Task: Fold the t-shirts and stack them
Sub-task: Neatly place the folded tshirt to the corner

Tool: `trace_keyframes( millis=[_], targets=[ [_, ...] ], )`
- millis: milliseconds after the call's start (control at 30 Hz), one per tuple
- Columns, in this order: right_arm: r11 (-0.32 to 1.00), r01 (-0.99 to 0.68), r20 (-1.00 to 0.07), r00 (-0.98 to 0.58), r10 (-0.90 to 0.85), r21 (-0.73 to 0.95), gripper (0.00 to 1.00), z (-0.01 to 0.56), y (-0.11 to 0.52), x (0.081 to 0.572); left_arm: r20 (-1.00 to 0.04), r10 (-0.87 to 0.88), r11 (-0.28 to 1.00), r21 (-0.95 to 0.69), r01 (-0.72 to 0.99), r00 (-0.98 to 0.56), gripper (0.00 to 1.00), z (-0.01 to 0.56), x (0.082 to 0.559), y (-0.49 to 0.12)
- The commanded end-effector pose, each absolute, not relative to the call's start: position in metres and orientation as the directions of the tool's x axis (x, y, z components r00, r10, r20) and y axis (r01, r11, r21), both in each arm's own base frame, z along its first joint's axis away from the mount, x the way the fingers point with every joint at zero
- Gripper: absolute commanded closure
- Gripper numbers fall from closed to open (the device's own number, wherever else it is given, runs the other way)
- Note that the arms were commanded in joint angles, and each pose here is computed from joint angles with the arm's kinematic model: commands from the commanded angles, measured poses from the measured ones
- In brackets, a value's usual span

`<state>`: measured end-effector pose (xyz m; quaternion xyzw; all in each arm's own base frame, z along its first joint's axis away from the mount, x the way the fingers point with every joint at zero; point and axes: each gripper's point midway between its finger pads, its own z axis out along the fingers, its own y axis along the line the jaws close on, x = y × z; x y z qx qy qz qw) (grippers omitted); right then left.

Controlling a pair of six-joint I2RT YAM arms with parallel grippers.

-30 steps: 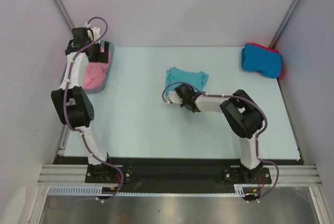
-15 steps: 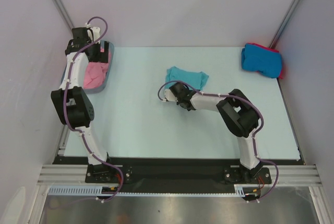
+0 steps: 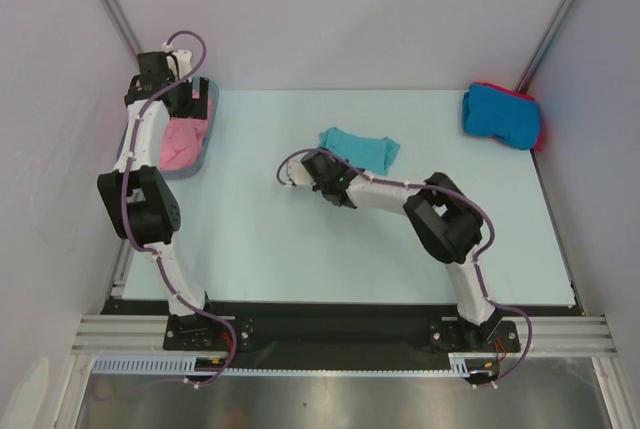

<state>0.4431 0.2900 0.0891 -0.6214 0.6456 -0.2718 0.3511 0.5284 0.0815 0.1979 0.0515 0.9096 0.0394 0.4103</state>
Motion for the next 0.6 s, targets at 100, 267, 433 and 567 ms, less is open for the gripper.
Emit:
trace_keyframes(
  millis=[100,267,433,567],
  targets=[
    [0.161,-0.577,-0.177,-0.03,-0.984,-0.801,1.0,-0.003,0.319,0.412,-0.801,0.128,0.992,0.113,0.062,-0.584,0.0,0.231,0.527,0.079],
    [0.217,-0.508,-0.196,-0.095,-0.976,-0.834,1.0,-0.028,0.321,0.413,-0.796,0.13,0.991,0.115,0.063,-0.591,0.0,0.226,0.521,0.08],
    [0.223,-0.484,-0.203,-0.095,-0.975,-0.846,1.0,-0.026,0.324,0.408,-0.801,0.128,0.991,0.117,0.058,-0.585,0.0,0.226,0.516,0.082],
    [0.28,-0.411,-0.267,-0.091,-0.959,-0.868,1.0,0.022,0.327,0.418,-0.804,0.129,0.991,0.12,0.055,-0.581,0.0,0.228,0.513,0.083]
  ],
)
